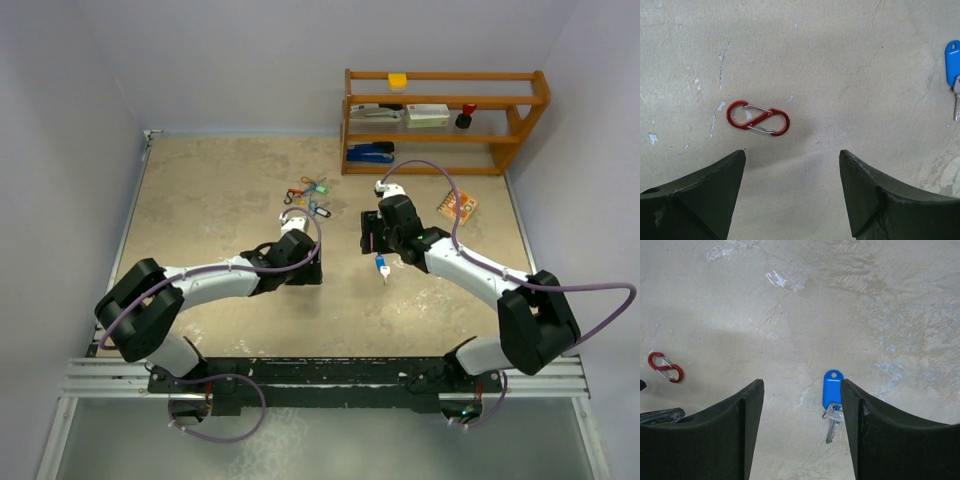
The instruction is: Put the keys on the keyring
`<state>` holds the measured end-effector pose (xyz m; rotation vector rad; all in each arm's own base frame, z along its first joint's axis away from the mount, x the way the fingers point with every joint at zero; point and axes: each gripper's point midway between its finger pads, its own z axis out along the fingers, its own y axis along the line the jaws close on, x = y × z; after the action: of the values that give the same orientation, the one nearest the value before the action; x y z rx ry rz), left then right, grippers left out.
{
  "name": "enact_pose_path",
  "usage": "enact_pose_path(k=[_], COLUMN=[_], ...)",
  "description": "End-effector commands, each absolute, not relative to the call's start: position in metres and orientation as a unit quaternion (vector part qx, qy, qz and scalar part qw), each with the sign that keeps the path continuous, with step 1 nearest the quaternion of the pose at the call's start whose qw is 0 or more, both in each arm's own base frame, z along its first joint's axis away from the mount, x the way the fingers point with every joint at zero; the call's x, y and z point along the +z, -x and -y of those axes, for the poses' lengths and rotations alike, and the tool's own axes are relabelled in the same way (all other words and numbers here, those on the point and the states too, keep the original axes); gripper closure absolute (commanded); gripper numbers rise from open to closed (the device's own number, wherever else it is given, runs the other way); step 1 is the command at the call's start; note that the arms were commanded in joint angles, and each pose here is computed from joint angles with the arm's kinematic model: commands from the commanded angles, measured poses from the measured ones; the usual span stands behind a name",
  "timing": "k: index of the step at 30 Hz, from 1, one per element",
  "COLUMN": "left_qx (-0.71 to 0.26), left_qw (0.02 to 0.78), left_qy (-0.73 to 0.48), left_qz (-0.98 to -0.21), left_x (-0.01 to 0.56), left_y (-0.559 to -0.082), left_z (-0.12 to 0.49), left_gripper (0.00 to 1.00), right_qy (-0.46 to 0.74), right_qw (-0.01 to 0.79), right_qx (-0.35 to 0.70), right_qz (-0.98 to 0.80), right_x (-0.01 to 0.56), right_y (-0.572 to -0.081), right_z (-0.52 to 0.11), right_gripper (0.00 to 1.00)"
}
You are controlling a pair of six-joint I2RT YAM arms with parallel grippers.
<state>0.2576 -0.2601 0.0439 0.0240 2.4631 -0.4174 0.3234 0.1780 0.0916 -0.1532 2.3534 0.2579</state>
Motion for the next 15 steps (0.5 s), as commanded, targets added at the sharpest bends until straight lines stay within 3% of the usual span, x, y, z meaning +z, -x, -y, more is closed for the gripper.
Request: enact_pose_path(k=[1, 15], left_qx=[-0.171, -0.15], left_qw=[0.315, 0.309], left_qy=[-0.002, -0.011], left_qz=[-0.934, -0.939], left_x=[0.04, 0.025], left_y=[-0.259, -0.27], left_z=[0.268, 0.275], left_gripper=[0.27, 0.26], right_qy=[0.052, 0.054], right_qw=[0.41, 0.417], right_qx=[0.098, 0.098], right_qz=[-0.905, -0.902], right_x=[0.112, 0.117], right_y=[-0.336, -0.343], right_z=[-0.176, -0.175], right_gripper=[0.34, 0.34])
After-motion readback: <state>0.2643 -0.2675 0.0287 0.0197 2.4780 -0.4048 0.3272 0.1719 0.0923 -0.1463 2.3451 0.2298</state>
